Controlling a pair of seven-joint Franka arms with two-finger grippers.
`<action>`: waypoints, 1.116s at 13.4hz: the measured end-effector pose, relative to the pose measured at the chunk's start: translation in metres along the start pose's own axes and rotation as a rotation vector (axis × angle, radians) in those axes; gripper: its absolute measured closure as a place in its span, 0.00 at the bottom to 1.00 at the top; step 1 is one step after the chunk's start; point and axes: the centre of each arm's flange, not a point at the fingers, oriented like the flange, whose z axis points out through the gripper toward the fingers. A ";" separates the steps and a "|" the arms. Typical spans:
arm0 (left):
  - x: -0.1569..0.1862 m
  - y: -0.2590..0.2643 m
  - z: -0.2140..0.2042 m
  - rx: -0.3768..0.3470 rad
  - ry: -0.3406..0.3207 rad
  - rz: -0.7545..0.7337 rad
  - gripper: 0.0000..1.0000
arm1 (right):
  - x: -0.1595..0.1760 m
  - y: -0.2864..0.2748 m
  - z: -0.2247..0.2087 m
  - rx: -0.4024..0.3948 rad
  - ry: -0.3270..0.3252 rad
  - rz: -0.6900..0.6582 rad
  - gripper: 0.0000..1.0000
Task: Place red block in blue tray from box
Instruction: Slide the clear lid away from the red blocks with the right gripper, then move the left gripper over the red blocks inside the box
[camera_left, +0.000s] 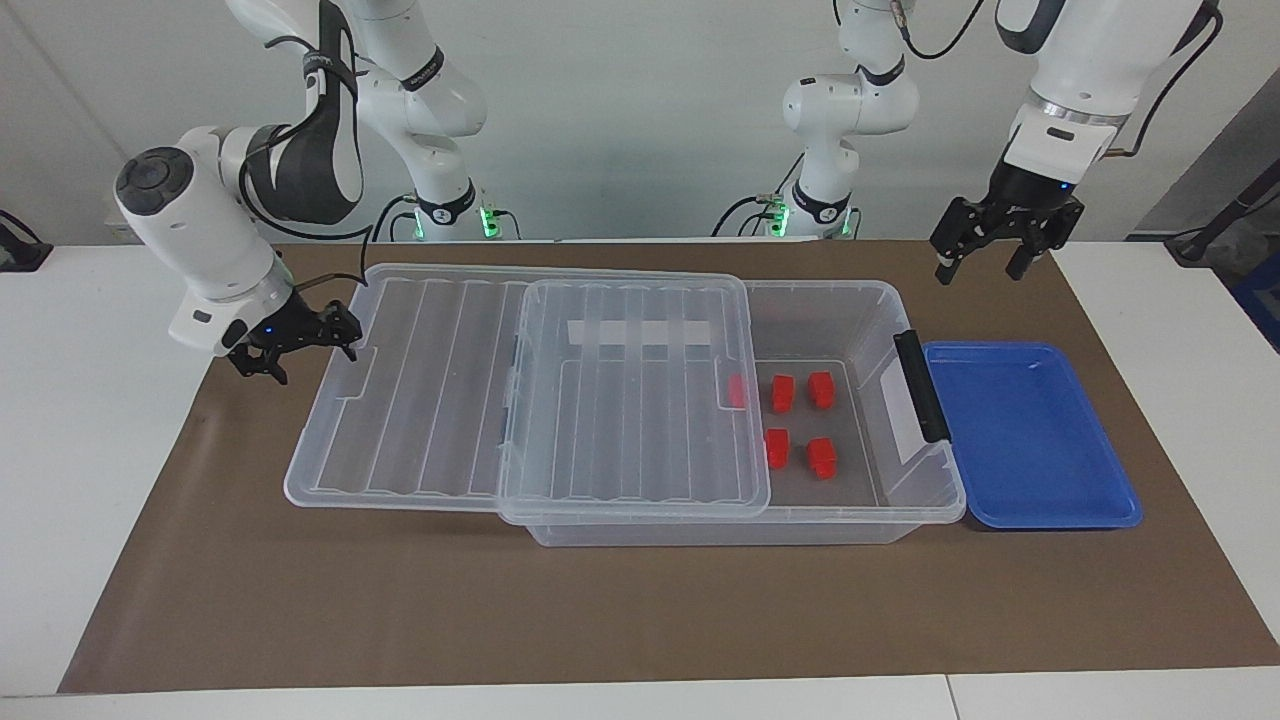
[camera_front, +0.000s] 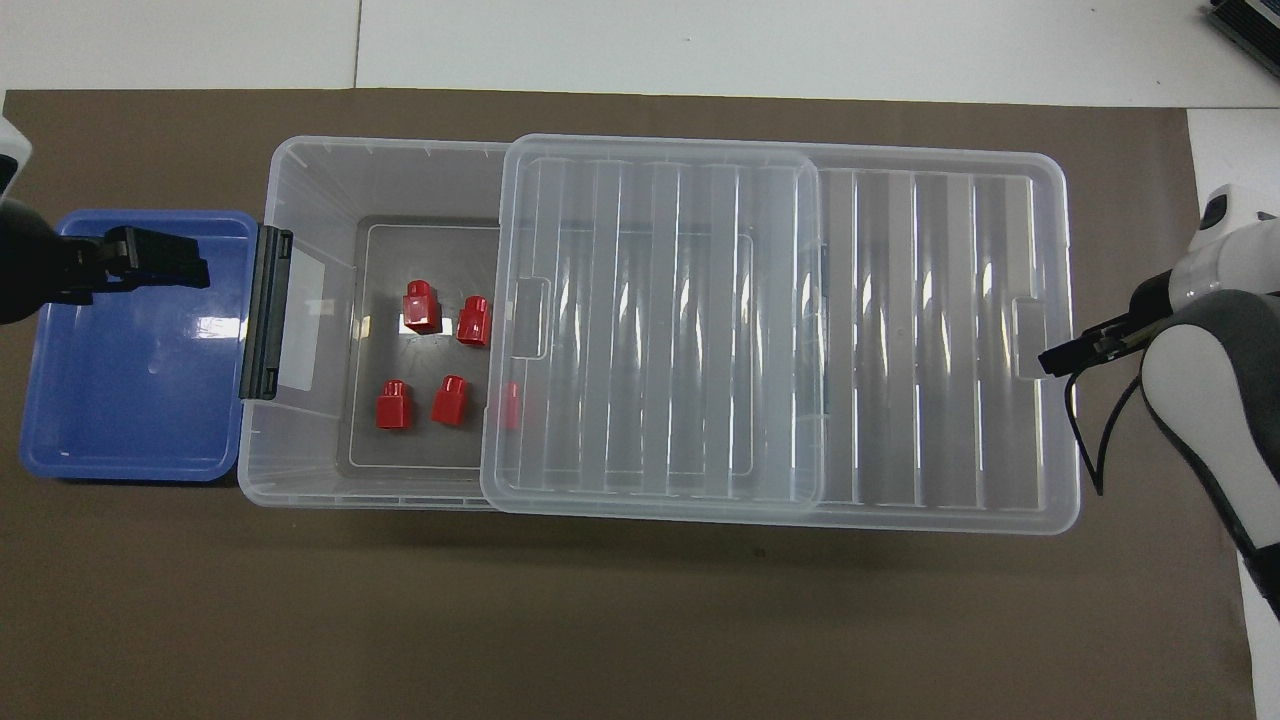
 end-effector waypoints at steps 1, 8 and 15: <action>-0.002 0.020 0.010 -0.006 0.006 -0.020 0.00 | 0.000 -0.001 -0.002 0.000 0.000 -0.001 0.00; 0.003 0.097 0.165 0.042 0.026 -0.063 0.00 | -0.021 -0.063 -0.082 -0.024 0.013 0.212 0.00; -0.020 0.085 0.253 0.044 0.029 -0.097 0.00 | -0.022 -0.121 -0.153 -0.035 0.058 0.459 0.00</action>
